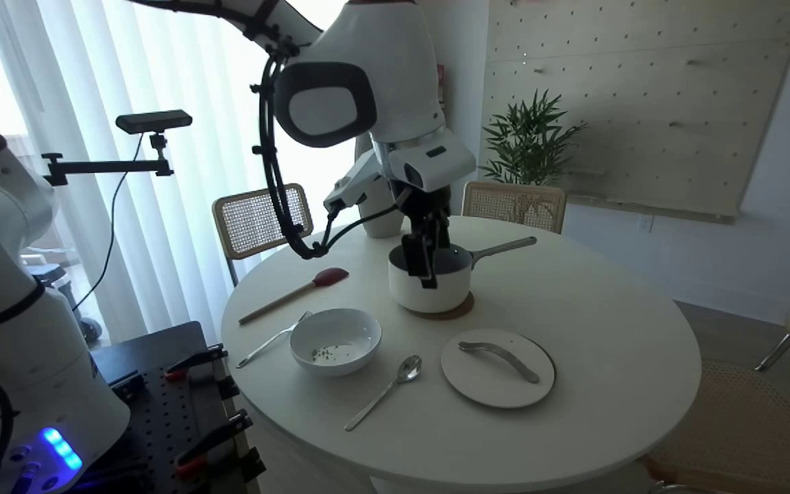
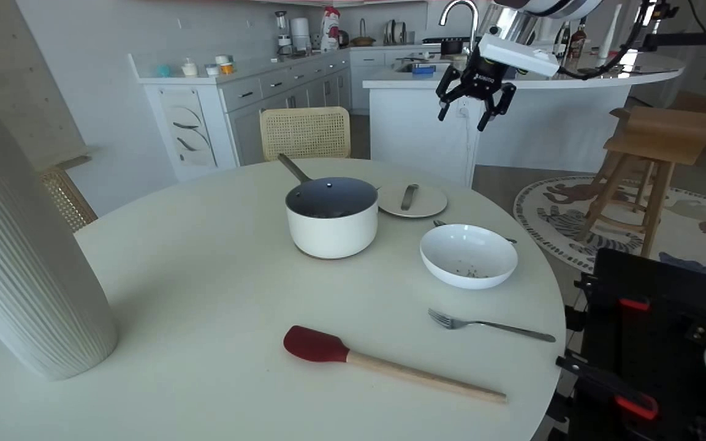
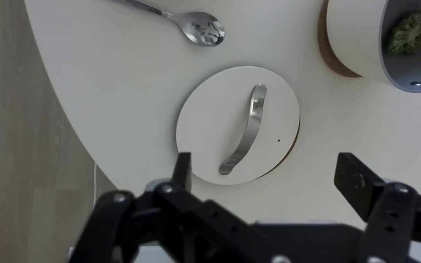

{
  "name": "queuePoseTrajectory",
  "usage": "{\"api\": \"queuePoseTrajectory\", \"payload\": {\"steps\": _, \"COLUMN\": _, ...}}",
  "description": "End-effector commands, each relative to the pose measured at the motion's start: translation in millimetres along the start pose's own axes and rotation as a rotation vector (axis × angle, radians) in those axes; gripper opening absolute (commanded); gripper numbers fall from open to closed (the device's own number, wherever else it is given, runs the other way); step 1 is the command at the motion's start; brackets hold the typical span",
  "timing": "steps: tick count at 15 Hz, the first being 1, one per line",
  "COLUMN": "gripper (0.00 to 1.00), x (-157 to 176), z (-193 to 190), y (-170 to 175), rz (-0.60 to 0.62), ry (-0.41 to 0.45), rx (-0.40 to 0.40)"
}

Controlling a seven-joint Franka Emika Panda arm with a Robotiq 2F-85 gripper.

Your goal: Take the broccoli from the white bowl and put it in the white pot then take the wooden spatula out of the pot and put it on the table then put the white lid on the pot

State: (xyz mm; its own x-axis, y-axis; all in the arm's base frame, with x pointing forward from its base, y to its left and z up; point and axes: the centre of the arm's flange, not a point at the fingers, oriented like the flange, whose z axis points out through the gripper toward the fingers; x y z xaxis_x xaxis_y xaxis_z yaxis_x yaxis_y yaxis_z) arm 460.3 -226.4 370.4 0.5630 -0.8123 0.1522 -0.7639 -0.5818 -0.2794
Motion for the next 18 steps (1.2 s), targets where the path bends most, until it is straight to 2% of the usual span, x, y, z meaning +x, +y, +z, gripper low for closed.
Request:
{"api": "queuePoseTrajectory", "payload": {"steps": 1, "gripper": 1.00, "x": 29.5, "z": 27.5, "y": -7.1, "rz": 0.037, "ry": 0.009, "rx": 0.016}}
{"api": "queuePoseTrajectory", "payload": {"steps": 8, "gripper": 1.00, "x": 60.8, "z": 74.7, "y": -22.3, "rz": 0.065, "ry": -0.026, "rx": -0.020}}
{"api": "queuePoseTrajectory", "payload": {"steps": 18, "gripper": 1.00, "x": 87.3, "z": 140.8, "y": -71.3, "rz": 0.043, "ry": -0.123, "rx": -0.072}}
